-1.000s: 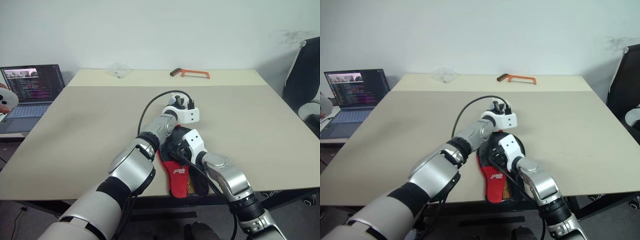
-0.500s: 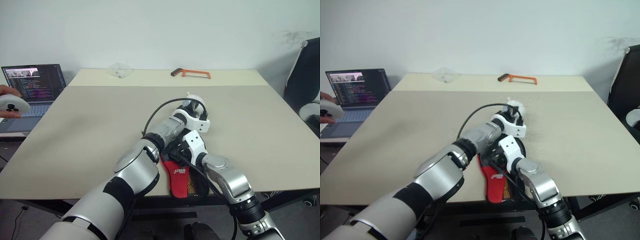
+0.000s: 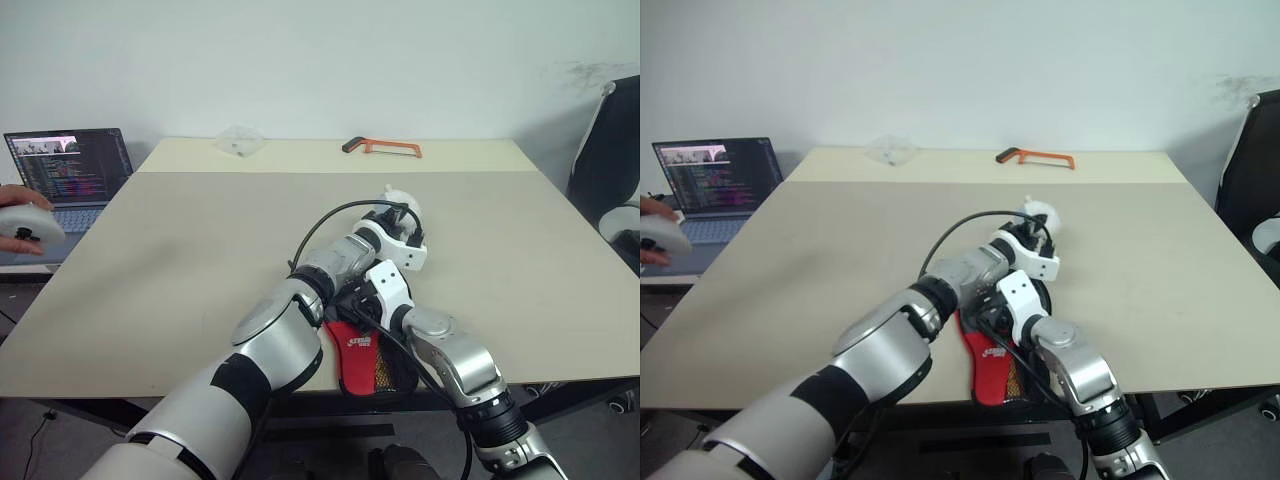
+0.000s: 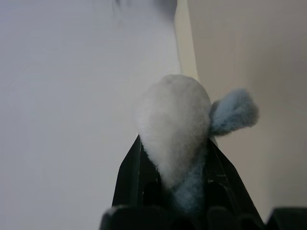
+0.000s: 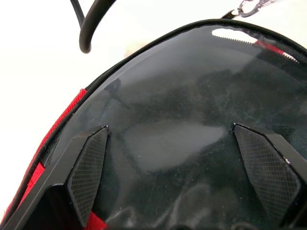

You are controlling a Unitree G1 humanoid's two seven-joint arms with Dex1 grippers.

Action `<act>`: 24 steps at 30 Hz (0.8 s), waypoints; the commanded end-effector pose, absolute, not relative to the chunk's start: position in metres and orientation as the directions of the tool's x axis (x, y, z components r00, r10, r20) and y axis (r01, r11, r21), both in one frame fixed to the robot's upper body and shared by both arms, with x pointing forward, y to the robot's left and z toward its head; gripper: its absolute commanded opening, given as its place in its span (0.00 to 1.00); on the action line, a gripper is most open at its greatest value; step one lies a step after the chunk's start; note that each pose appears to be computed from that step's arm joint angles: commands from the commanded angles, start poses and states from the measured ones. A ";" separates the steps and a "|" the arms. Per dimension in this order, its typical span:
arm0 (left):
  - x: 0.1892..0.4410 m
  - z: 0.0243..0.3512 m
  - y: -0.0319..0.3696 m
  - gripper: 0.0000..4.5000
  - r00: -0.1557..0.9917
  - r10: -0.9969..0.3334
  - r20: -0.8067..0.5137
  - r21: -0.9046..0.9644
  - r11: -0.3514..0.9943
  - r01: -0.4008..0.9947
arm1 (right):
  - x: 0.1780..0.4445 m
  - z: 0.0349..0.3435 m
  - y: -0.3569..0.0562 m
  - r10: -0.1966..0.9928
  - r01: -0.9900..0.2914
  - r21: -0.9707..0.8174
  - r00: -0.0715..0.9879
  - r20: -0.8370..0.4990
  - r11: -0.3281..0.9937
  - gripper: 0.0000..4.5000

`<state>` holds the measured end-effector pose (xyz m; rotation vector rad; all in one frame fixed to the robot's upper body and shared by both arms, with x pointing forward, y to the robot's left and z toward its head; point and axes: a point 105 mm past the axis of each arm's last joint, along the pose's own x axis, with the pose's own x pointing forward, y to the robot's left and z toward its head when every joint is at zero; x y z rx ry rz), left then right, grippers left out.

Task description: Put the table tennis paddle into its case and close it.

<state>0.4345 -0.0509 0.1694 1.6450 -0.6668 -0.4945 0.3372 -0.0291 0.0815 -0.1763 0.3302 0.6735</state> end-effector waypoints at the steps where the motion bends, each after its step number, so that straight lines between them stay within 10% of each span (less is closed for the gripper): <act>1: 0.422 0.190 -0.081 0.09 0.678 -0.733 0.052 0.995 -0.024 -0.102 | 0.330 0.044 -0.034 0.547 -0.629 -0.004 0.679 -0.489 0.778 1.00; 17: 0.415 0.129 -0.049 0.09 0.519 -0.724 -0.454 0.731 0.031 0.682 | 0.339 0.044 -0.032 0.564 -0.650 -0.002 0.662 -0.493 0.760 1.00; 24: 0.417 0.126 -0.040 0.63 0.514 -0.705 -0.489 0.702 0.031 0.711 | 0.343 0.044 -0.029 0.574 -0.663 -0.008 0.655 -0.491 0.749 1.00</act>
